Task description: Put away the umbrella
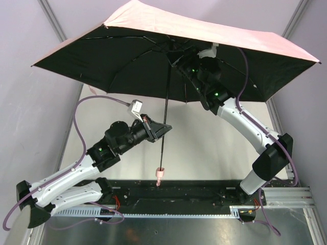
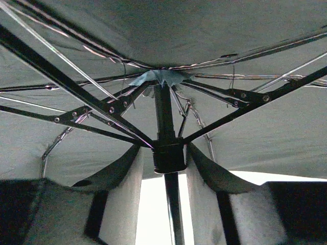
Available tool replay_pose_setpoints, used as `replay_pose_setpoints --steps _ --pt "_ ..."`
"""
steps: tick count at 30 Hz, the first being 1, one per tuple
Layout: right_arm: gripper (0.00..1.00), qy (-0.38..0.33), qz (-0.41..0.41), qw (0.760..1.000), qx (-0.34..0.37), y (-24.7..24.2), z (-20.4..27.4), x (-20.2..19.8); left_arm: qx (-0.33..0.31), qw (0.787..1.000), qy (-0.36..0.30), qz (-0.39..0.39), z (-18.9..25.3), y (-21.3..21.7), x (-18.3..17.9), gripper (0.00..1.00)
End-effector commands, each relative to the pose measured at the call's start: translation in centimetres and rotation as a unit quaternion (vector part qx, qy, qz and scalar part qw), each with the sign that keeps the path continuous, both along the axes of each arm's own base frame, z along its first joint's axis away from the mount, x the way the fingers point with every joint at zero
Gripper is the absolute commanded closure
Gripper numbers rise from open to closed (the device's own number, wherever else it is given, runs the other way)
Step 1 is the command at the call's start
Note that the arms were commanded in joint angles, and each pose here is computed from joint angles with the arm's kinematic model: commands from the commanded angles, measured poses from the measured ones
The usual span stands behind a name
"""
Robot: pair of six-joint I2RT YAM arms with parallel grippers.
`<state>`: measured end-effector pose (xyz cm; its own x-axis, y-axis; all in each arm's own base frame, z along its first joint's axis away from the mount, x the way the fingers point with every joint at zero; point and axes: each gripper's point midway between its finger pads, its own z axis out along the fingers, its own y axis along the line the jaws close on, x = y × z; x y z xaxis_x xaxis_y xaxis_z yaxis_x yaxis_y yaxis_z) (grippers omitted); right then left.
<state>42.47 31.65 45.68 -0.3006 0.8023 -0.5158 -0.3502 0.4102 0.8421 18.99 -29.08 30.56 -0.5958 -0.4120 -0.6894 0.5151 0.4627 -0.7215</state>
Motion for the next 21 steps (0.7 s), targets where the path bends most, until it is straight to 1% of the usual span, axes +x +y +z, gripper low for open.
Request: replay_pose_setpoints --steps 1,2,3,4,5,6,7,10,12,14,21 --pt "0.62 -0.026 -0.045 0.999 0.015 -2.3 1.8 2.2 -0.038 0.997 -0.059 -0.025 4.5 0.3 -1.4 1.00" --pt "0.63 -0.034 -0.043 0.998 0.014 -2.1 2.0 2.2 -0.037 0.997 -0.058 -0.025 4.4 0.3 -1.4 1.00" --pt "0.70 -0.043 -0.038 0.998 0.012 -2.0 2.4 2.2 -0.037 0.997 -0.057 -0.025 4.4 0.3 -1.4 1.00" --pt "0.83 -0.053 -0.033 0.998 0.007 -1.8 2.7 2.2 -0.037 0.997 -0.057 -0.025 4.4 0.3 -1.4 1.00" --pt "0.92 -0.060 -0.031 0.998 -0.001 -1.7 2.8 2.3 -0.038 0.997 -0.057 -0.023 4.5 0.3 -1.4 1.00" --pt "0.96 -0.065 -0.023 0.998 -0.011 -1.5 2.8 2.3 -0.038 0.997 -0.057 -0.021 4.6 0.4 -1.3 1.00" --pt "0.98 -0.068 -0.010 0.997 -0.023 -1.2 2.9 2.3 -0.038 0.997 -0.059 -0.019 4.7 0.5 -1.3 1.00" --pt "1.00 -0.057 0.045 0.996 -0.050 0.0 1.6 1.1 -0.031 0.997 -0.068 -0.008 5.4 0.9 -0.9 1.00" --pt "1.00 -0.043 0.098 0.993 -0.050 1.2 0.1 -0.9 -0.025 0.997 -0.078 0.000 6.2 1.3 -0.5 1.00" --pt "1.00 -0.044 0.133 0.989 -0.046 2.0 -0.9 -3.3 -0.011 0.996 -0.081 0.024 6.4 2.0 0.6 1.00" --pt "1.00 -0.058 0.203 0.975 -0.072 4.2 -3.5 -10.8 -0.008 0.996 -0.086 0.026 8.6 2.8 3.1 1.00"
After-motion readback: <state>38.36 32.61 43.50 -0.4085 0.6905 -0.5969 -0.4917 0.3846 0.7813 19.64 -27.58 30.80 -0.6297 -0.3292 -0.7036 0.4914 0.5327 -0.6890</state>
